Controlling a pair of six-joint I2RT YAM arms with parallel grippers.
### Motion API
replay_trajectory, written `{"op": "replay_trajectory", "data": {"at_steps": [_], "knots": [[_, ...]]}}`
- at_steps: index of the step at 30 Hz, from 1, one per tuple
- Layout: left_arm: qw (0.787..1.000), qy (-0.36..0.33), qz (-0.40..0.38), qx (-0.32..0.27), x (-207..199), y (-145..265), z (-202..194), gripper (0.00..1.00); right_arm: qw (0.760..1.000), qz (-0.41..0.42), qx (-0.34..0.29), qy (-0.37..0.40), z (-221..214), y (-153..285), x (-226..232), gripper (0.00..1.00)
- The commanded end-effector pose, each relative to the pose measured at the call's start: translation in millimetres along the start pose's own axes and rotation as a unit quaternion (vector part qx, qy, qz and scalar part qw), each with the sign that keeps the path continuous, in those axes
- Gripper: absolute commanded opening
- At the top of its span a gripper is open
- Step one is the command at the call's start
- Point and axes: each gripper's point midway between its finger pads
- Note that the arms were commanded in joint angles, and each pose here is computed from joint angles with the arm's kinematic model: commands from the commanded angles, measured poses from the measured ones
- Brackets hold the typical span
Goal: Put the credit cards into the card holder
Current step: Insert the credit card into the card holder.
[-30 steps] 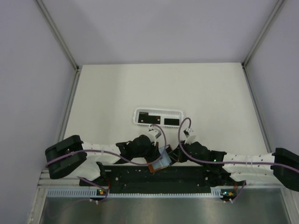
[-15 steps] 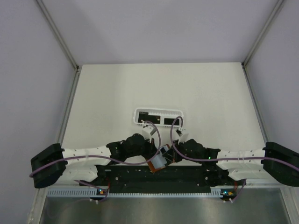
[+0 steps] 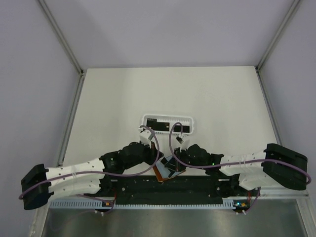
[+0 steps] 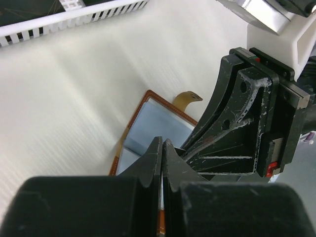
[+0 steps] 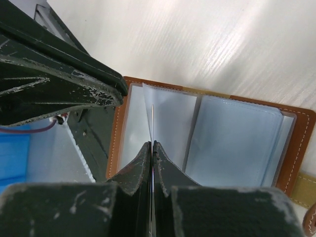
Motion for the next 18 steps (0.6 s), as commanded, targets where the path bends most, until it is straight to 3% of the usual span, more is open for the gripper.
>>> {"op": "replay_trajectory", "data": {"at_steps": [1,18], "knots": [[1.0,0.004,0.014,0.011,7,0,-10,0.0,0.999,0.036,0.006,0.013,3,-12,24,0.0],[0.997,0.016,-0.009,0.069,3,-13,-51,0.0,0.999,0.037,0.026,0.016,-3,-24,24,0.0]]}}
Point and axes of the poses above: each gripper's point midway between its finger pads, its own y axis back along the fingers, its own x axis along the line the jaws close on, z = x × y, and after that the axes turned 14 degrees about -y, right-handed
